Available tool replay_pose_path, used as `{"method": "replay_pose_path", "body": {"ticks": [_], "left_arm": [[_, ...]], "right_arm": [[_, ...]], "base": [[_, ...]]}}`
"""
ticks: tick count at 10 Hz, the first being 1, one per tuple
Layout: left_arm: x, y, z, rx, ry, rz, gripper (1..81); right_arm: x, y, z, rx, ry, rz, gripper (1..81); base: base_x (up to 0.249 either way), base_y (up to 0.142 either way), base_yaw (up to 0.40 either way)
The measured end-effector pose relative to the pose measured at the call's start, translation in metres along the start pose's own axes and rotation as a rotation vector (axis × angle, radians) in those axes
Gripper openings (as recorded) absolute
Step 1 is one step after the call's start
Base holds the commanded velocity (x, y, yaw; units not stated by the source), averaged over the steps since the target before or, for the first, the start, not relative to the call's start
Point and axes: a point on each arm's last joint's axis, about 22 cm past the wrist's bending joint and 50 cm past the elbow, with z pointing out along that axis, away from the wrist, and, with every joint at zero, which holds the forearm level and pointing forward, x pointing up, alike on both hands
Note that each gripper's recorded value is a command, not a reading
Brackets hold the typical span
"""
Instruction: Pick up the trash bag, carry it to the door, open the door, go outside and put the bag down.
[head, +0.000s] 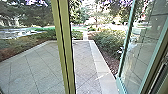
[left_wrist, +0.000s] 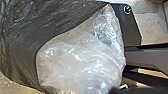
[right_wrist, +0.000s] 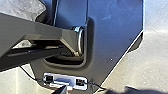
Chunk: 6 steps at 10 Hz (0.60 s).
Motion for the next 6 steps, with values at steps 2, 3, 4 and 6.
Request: {"method": "replay_pose_path", "body": {"ticks": [2, 3, 4, 6], "left_arm": [[0.000, 0.001, 0.000, -0.001, 0.000, 0.001, 1.0], [0.000, 0.002, 0.001, -0.002, 0.000, 0.002, 1.0], [-0.001, 0.004, 0.001, -0.004, 0.000, 0.002, 1.0], [-0.008, 0.005, 0.001, -0.006, -0.009, 0.003, 1.0]], "right_arm": [[-0.012, -0.002, 0.000, 0.009, -0.004, 0.003, 81.1], [-0.017, -0.003, 0.000, 0.022, 0.006, 0.004, 81.1], [-0.021, 0.003, -0.001, 0.027, 0.016, 0.004, 81.1], [-0.026, 0.007, -0.002, 0.025, 0.015, 0.005, 81.1]], "base": [[0.000, -0.096, 0.000], [0.000, -0.095, 0.000], [0.000, -0.095, 0.000], [0.000, -0.093, 0.000]]}}
